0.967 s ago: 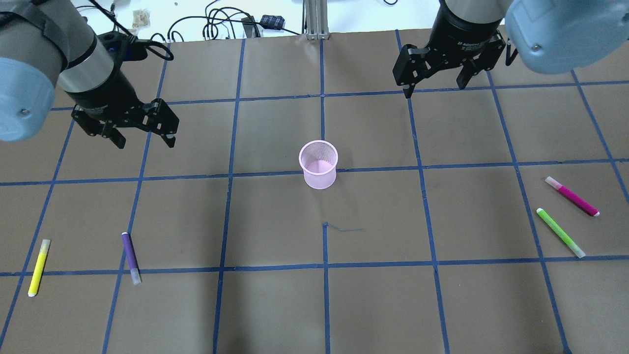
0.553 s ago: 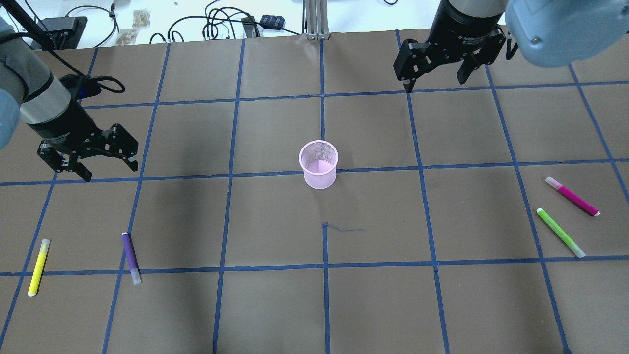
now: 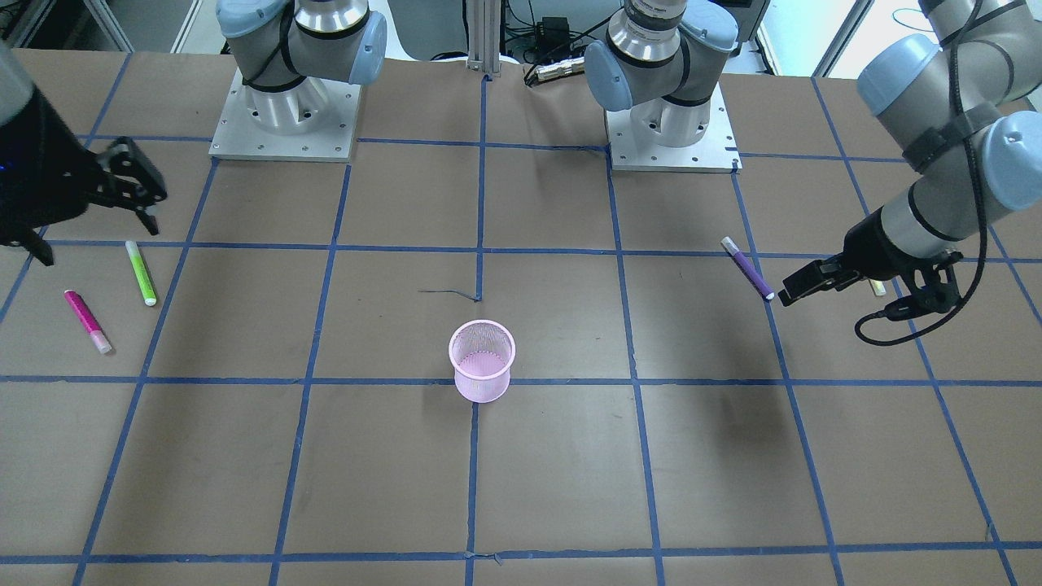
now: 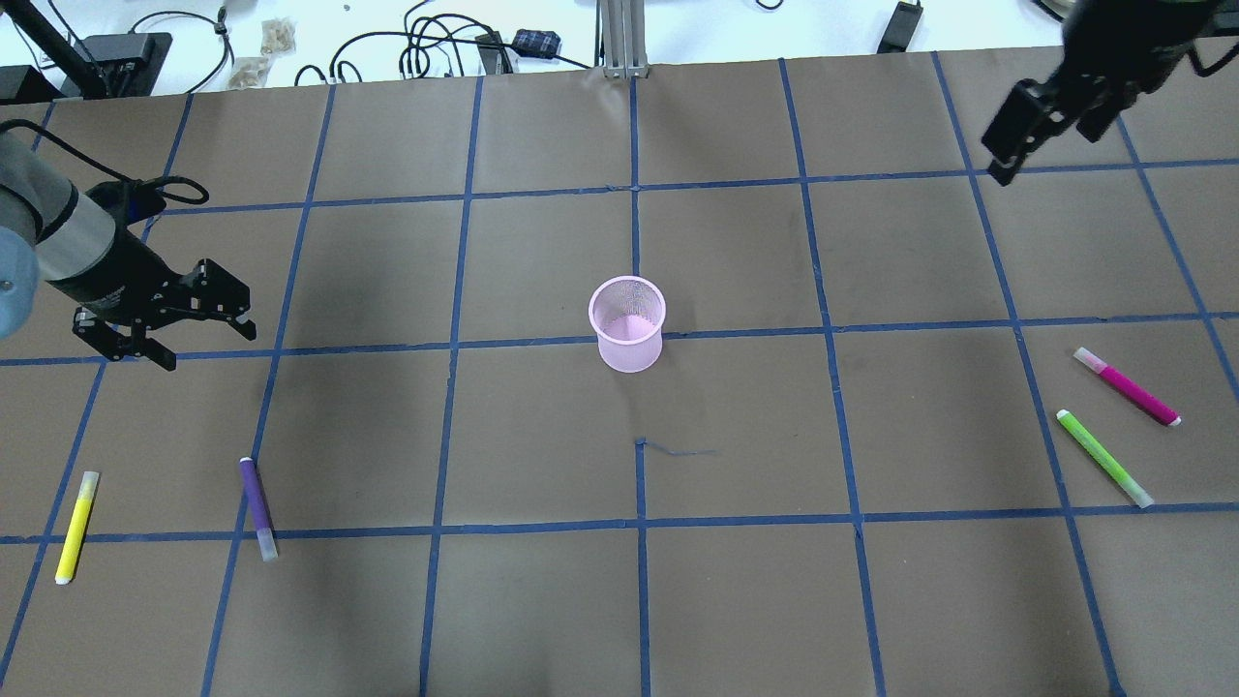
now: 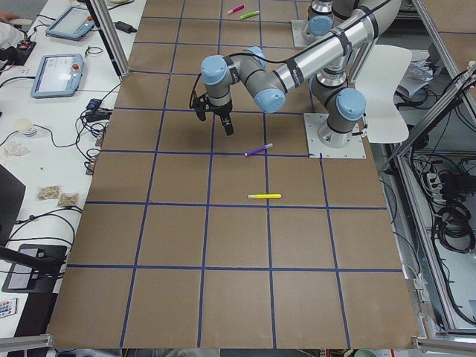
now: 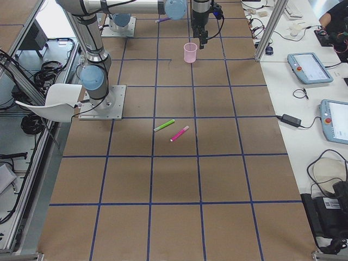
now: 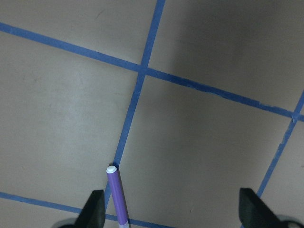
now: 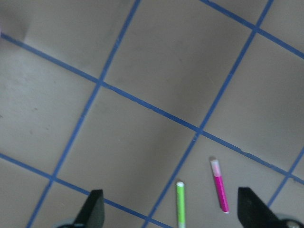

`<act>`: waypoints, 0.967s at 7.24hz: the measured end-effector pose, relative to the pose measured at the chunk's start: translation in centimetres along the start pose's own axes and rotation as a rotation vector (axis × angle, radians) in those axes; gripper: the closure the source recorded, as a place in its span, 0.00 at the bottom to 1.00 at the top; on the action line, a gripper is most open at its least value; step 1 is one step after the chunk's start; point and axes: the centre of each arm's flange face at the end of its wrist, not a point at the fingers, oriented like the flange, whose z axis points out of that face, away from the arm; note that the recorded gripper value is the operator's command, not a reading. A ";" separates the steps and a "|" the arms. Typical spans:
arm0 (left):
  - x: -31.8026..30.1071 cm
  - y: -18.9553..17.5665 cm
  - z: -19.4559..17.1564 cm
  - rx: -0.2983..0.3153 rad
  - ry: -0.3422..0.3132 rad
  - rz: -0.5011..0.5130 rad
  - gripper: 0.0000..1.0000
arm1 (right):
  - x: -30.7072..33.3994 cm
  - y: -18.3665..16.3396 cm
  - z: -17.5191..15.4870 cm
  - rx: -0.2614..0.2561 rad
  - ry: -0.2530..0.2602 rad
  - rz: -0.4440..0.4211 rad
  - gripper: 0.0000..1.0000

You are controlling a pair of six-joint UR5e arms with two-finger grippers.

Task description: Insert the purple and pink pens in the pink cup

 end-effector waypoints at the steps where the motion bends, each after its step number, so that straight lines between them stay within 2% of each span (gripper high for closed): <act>1: -0.7 0.8 1.4 -0.023 -0.003 -0.055 0.00 | 5.3 4.0 0.5 -0.015 -0.010 -0.087 0.00; 3: -1.3 2.0 4.5 -0.063 -0.012 -0.182 0.03 | 14.3 13.1 3.3 -0.010 -0.062 -0.207 0.00; 5: -3.6 3.1 8.1 -0.074 -0.080 -0.233 0.02 | 18.7 19.2 8.1 0.085 -0.113 -0.272 0.00; 7: -4.8 3.8 10.7 -0.101 -0.106 -0.235 0.02 | 20.8 21.7 15.6 0.201 -0.166 -0.299 0.03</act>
